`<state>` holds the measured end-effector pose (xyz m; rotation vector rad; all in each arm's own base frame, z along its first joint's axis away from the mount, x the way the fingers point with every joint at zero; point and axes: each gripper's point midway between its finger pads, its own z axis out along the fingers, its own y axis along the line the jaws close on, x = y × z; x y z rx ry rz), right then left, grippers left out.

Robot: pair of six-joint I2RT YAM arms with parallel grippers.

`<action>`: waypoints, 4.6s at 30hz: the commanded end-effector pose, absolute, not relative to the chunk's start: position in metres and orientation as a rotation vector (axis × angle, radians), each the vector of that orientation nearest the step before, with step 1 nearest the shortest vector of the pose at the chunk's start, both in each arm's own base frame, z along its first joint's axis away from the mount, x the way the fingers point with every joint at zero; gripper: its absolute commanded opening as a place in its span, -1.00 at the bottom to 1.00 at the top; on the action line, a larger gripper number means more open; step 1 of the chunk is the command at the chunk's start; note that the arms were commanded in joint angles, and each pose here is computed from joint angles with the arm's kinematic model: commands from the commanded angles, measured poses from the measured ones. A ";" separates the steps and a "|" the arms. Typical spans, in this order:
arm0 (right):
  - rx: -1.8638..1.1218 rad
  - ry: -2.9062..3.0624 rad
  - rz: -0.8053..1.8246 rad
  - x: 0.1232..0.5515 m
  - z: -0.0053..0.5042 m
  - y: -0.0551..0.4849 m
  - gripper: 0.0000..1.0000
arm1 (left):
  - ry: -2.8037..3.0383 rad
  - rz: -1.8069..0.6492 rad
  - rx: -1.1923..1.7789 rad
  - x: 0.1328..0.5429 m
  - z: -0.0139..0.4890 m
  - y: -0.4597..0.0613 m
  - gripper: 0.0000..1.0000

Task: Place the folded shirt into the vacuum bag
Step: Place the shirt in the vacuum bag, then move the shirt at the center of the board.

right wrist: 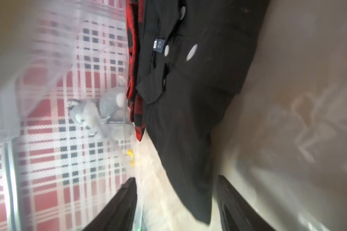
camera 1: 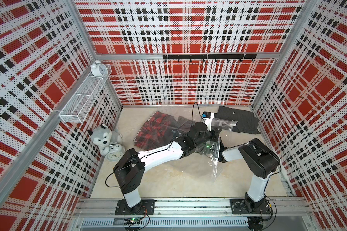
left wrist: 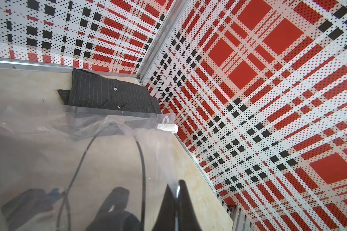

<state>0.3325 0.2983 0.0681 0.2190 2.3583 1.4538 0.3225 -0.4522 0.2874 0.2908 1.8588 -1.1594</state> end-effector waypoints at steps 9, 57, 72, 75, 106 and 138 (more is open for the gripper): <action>0.206 2.369 1.176 0.289 0.079 0.237 0.47 | 1.833 -1.160 0.255 0.342 0.289 -0.434 -1.00; 0.570 2.203 0.697 0.474 0.114 0.014 0.55 | 1.853 -0.934 0.050 0.434 0.276 -0.324 -1.00; 0.610 2.371 0.710 0.561 0.065 -0.002 0.54 | 1.842 -0.941 0.037 0.415 0.286 -0.310 -1.00; 0.623 2.449 0.696 0.544 0.043 -0.001 0.54 | 1.851 -0.942 0.046 0.413 0.284 -0.313 -1.00; 0.263 2.596 0.653 0.435 0.063 0.115 0.53 | 1.822 -0.959 0.056 0.399 0.291 -0.326 -1.00; 0.435 2.440 0.619 0.392 0.098 0.079 0.53 | 1.838 -0.964 0.062 0.398 0.279 -0.335 -1.00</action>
